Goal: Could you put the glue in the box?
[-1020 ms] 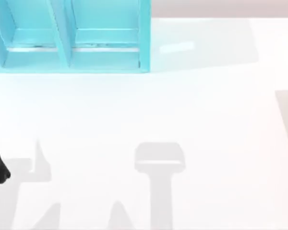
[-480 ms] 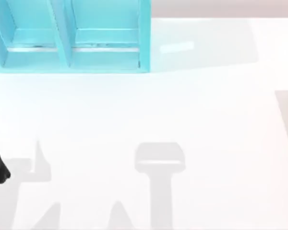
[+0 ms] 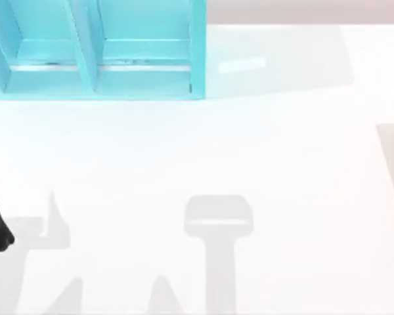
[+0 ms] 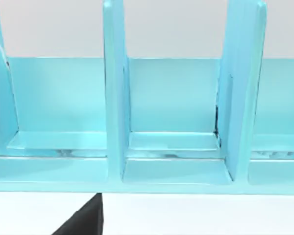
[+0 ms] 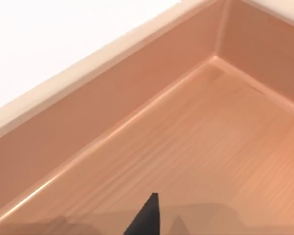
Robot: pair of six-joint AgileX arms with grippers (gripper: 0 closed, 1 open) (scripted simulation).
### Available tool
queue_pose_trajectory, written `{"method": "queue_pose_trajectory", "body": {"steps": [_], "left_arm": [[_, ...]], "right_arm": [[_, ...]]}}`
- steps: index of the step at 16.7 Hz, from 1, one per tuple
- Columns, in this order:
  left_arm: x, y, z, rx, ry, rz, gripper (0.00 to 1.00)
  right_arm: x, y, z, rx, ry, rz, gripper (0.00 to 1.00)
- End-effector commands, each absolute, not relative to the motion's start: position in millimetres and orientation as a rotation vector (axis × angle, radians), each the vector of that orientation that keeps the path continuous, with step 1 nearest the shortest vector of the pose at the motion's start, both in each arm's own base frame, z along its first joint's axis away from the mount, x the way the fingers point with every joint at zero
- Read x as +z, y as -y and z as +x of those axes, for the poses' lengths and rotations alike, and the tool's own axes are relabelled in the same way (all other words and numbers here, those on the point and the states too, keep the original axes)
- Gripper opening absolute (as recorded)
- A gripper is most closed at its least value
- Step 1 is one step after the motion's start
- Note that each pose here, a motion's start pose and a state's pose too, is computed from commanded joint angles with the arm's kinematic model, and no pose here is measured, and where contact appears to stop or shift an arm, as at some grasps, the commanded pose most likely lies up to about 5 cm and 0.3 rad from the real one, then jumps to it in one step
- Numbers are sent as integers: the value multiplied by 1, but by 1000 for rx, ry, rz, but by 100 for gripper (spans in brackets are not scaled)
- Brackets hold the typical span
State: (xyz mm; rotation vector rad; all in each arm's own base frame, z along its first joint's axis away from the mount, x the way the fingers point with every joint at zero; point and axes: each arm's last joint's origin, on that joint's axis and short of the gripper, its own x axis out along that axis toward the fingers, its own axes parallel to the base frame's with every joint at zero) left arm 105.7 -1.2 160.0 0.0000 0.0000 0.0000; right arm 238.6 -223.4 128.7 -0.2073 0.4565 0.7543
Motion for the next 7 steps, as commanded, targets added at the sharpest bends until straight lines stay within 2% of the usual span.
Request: {"method": "queue_pose_trajectory", "body": {"steps": [1, 2, 7], "left_arm": [[160, 1, 106, 0, 0, 0, 100], [160, 1, 106, 0, 0, 0, 100], [160, 1, 106, 0, 0, 0, 100]], "right_arm": [[129, 223, 239, 754, -456, -207, 98], [129, 223, 239, 754, -456, -207, 100], [129, 223, 239, 754, -456, -207, 100]]}}
